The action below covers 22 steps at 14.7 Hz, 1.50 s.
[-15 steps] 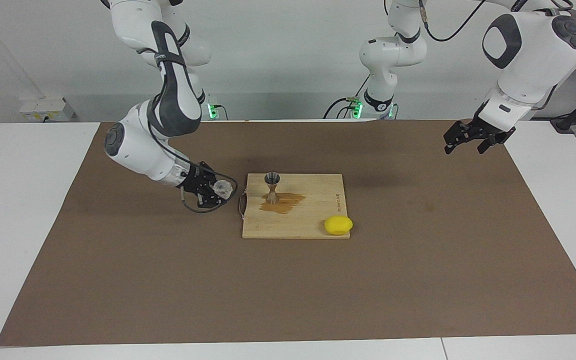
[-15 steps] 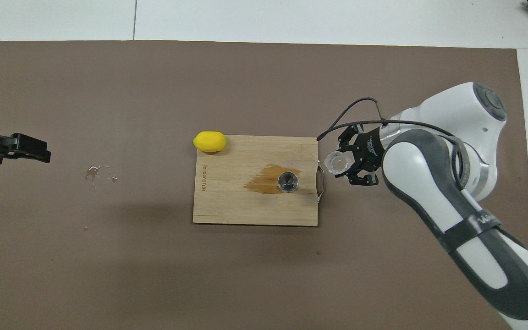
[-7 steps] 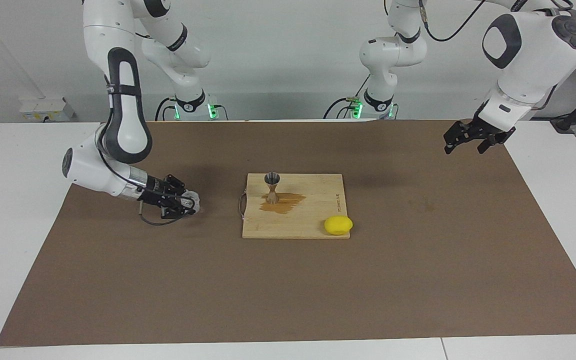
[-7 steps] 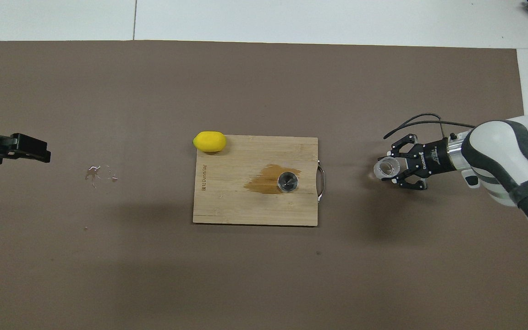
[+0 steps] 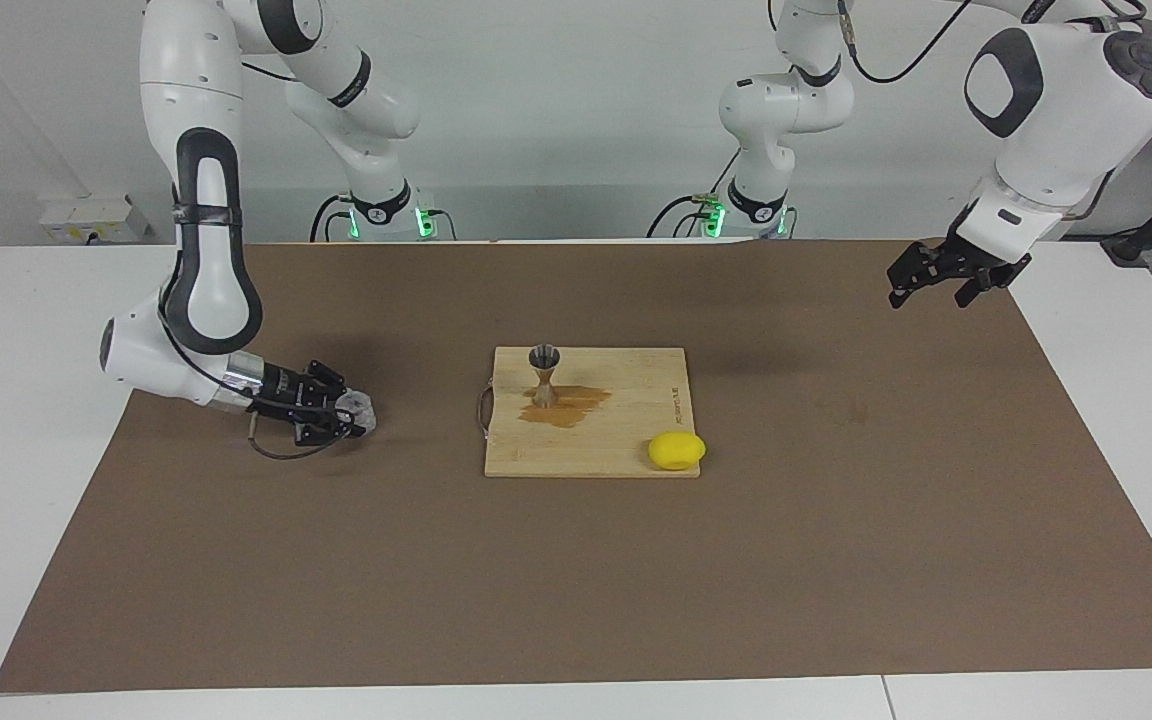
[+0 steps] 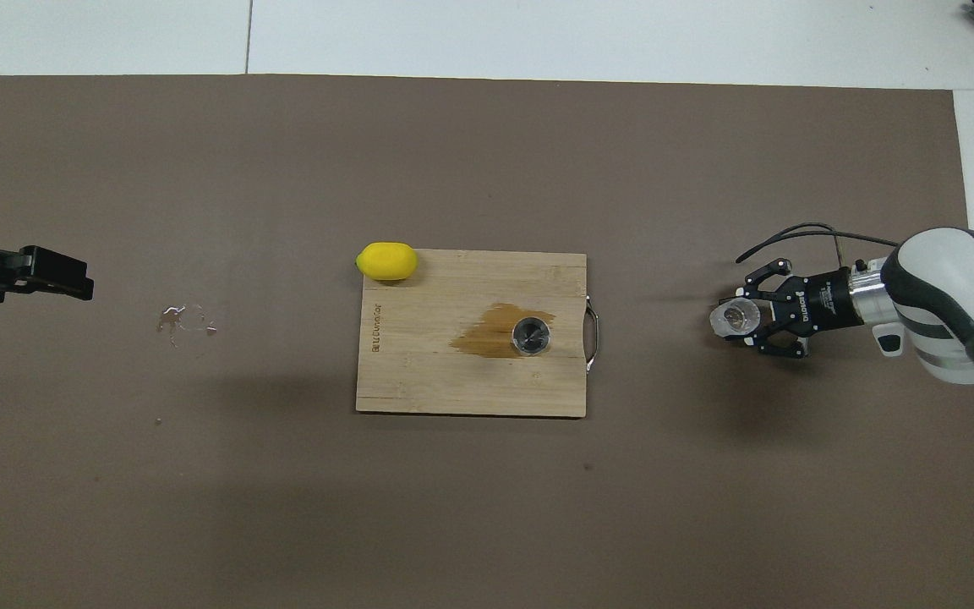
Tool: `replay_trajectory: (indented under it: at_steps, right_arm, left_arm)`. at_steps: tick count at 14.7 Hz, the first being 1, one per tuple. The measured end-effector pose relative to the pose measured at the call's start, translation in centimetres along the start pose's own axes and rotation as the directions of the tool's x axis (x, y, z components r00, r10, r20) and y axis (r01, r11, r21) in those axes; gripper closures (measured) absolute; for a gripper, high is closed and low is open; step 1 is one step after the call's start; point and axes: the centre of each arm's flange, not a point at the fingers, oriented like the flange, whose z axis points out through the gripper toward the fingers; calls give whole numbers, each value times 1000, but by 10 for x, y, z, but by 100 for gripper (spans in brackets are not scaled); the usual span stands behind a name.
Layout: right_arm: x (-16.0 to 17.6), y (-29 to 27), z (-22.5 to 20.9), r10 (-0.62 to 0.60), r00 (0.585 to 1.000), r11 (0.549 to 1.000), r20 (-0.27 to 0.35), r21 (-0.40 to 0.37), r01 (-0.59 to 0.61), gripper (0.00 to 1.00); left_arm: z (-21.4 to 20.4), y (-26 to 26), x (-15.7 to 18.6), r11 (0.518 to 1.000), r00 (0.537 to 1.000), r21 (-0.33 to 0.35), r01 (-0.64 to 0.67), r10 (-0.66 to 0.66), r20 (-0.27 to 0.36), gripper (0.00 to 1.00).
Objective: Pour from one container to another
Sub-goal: 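Lower the glass onto the table and open the right gripper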
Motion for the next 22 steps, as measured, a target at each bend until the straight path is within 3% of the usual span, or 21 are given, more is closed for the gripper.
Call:
replay_trajectory:
  at_steps: [4, 7, 12, 14, 18, 22]
  right_arm:
    - [14, 5, -16, -4, 1000, 1000, -4, 30, 4, 3]
    - [8, 8, -47, -68, 996, 996, -57, 49, 71, 0]
    - [-61, 13, -104, -295, 915, 955, -277, -62, 289, 0]
    - [-99, 10, -104, -399, 850, 917, -344, -148, 371, 0]
    - [-182, 5, -70, -604, 693, 797, -394, -335, 504, 0]
    - [-251, 9, -35, -820, 442, 571, -363, -568, 593, 0]
  left_arm:
    - [0, 0, 0, 1000, 1000, 0, 0, 0, 0, 0]
    - [0, 0, 0, 1000, 1000, 0, 1, -1, 0, 0]
    - [0, 2, 0, 1000, 1000, 0, 23, -23, 0, 0]
    - [0, 6, 0, 999, 999, 1, 38, -38, 0, 0]
    - [0, 20, 1, 996, 996, 2, 94, -94, -3, 0]
    - [-1, 37, 1, 987, 987, 3, 162, -162, -7, 0]
